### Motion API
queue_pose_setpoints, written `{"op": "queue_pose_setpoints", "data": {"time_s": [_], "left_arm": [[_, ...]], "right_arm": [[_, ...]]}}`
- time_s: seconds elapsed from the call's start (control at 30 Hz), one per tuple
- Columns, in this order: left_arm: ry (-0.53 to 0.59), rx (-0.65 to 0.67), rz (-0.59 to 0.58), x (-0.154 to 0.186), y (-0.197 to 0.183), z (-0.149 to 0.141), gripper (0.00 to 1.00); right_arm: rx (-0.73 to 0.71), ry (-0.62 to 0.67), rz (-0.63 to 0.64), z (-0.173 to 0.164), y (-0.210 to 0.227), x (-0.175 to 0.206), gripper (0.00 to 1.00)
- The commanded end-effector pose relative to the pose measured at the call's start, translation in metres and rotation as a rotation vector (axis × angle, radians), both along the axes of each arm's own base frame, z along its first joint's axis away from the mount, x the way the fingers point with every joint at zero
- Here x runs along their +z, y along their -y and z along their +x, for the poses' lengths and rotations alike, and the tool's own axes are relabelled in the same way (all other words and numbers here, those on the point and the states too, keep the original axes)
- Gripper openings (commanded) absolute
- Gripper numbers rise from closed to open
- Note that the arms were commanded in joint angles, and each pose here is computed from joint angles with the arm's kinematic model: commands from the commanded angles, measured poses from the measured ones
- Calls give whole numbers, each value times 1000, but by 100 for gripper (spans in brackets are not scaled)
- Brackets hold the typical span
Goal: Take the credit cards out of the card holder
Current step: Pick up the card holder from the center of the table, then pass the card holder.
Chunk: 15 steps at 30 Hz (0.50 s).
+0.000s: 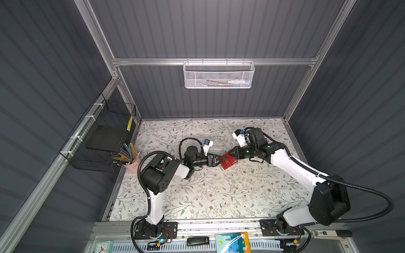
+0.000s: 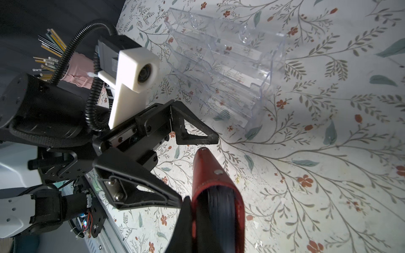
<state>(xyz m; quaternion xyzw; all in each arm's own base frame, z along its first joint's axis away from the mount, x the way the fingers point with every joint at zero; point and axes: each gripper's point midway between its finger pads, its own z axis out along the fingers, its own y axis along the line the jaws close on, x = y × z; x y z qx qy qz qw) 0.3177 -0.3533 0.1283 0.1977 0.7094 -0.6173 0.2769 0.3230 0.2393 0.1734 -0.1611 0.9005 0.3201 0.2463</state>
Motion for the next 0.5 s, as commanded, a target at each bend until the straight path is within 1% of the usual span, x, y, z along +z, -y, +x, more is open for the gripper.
{"op": "queue_pose_setpoints", "data": {"time_s": [0.0,0.17,0.33,0.47], "left_arm": [[44,-36,-45,15,0,-7,91],[54,-51,-53,18,1,-9,89],[49,-57,-52,15,0,-12,83],[47,-53,-44,11,-2,-14,81]], "right_arm": [[62,1,40,-1,-12,10,0],[86,-2,63,0,-18,12,0],[88,-4,65,7,-22,13,0],[90,1,71,13,-25,17,0]]}}
